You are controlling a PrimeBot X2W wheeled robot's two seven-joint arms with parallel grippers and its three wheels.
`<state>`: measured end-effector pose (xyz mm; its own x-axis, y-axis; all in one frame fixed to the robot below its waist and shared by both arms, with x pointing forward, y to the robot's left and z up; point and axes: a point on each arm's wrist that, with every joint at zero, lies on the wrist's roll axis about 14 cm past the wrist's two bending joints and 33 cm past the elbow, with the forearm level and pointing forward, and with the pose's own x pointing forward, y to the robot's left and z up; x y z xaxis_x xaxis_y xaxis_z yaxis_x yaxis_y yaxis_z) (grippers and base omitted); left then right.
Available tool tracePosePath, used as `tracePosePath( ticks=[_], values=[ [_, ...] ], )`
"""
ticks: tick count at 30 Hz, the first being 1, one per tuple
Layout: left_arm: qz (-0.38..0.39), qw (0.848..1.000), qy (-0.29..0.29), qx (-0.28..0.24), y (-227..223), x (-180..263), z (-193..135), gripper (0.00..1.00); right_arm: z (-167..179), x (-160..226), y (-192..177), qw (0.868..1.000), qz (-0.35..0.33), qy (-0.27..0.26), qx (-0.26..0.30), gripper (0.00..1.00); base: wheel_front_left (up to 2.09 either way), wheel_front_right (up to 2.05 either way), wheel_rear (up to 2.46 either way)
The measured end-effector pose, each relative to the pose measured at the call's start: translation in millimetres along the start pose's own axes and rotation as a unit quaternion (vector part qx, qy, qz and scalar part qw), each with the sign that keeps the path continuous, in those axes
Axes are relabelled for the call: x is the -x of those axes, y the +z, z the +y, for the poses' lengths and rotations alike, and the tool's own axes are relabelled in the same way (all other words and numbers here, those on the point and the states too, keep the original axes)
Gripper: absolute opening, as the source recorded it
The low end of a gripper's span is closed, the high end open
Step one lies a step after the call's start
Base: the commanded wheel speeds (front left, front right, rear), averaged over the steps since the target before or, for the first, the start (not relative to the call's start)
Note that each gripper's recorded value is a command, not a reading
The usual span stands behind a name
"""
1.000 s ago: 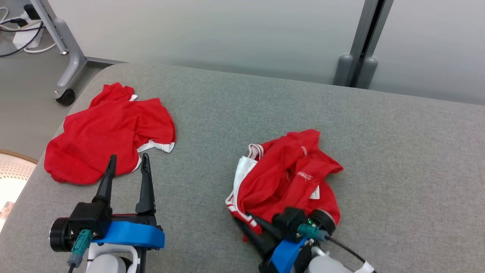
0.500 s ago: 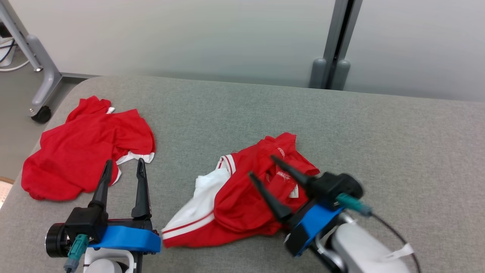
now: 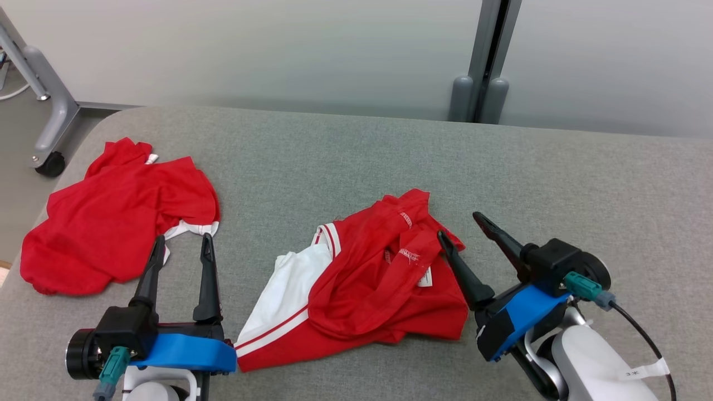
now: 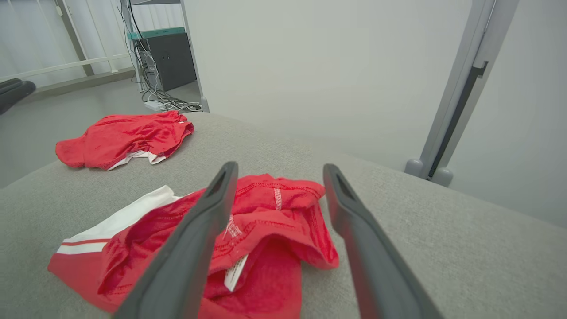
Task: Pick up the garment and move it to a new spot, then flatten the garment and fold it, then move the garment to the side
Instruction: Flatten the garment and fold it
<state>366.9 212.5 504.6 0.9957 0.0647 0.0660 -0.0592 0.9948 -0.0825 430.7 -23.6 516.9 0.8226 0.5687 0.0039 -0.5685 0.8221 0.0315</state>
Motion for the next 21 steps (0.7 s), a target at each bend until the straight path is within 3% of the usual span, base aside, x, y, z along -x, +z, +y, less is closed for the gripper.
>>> tracePosePath(
  ticks=[10,21],
  values=[
    [0.007,1.0,0.007,-0.002,-4.8,-3.3,3.8,1.0,12.9,-7.1,-42.6,0.997,0.074,0.016,-0.009,1.0,0.0,0.0,0.0],
    [0.01,1.0,0.016,-0.001,-6.5,-6.1,8.4,1.0,35.7,-23.2,-100.9,0.982,0.178,0.058,-0.001,1.0,0.0,0.0,0.0]
  ],
)
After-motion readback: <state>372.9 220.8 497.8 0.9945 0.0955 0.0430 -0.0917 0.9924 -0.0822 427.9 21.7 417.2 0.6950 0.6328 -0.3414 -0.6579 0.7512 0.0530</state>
